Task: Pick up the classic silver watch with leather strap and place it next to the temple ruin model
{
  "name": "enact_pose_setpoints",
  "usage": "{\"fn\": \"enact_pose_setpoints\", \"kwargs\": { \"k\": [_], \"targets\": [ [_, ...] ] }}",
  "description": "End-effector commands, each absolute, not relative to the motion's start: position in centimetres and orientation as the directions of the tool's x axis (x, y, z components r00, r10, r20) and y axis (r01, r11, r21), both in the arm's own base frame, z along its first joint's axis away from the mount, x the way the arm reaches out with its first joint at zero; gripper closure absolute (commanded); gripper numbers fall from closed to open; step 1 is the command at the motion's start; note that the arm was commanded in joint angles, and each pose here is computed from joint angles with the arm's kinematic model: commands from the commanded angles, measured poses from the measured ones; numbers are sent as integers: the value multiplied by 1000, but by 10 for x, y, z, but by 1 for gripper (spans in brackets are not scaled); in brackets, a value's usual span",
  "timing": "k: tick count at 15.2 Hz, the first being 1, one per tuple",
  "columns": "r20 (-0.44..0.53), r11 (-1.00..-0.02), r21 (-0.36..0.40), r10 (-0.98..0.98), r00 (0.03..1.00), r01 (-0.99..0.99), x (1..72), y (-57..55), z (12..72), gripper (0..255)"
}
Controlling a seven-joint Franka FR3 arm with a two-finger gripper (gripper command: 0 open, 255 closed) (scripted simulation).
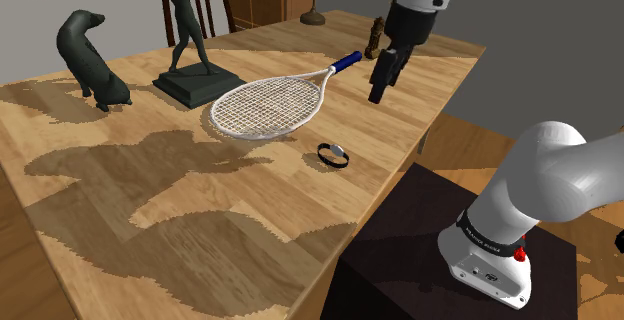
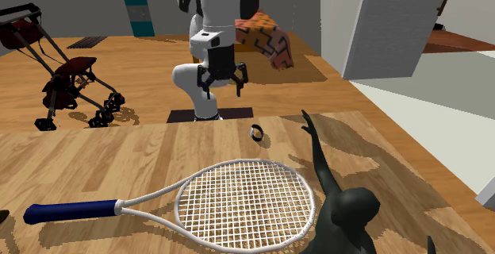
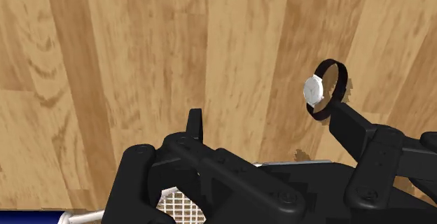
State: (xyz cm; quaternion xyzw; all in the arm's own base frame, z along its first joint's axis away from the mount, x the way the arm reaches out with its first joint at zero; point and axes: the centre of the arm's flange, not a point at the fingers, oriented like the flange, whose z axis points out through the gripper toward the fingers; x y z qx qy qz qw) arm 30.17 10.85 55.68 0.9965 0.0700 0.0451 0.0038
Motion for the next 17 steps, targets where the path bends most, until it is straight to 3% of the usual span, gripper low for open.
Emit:
{"fn": "enact_pose_setpoints", "kwargs": {
  "k": [1, 7, 17],
  "targets": [
    [105, -992, 21, 124, 987, 123, 303, 134, 543, 0],
    [148, -996, 44, 83, 985, 77, 311, 203, 500, 0],
    [150, -996, 45, 81, 985, 75, 317, 204, 458, 0]
  ]
}}
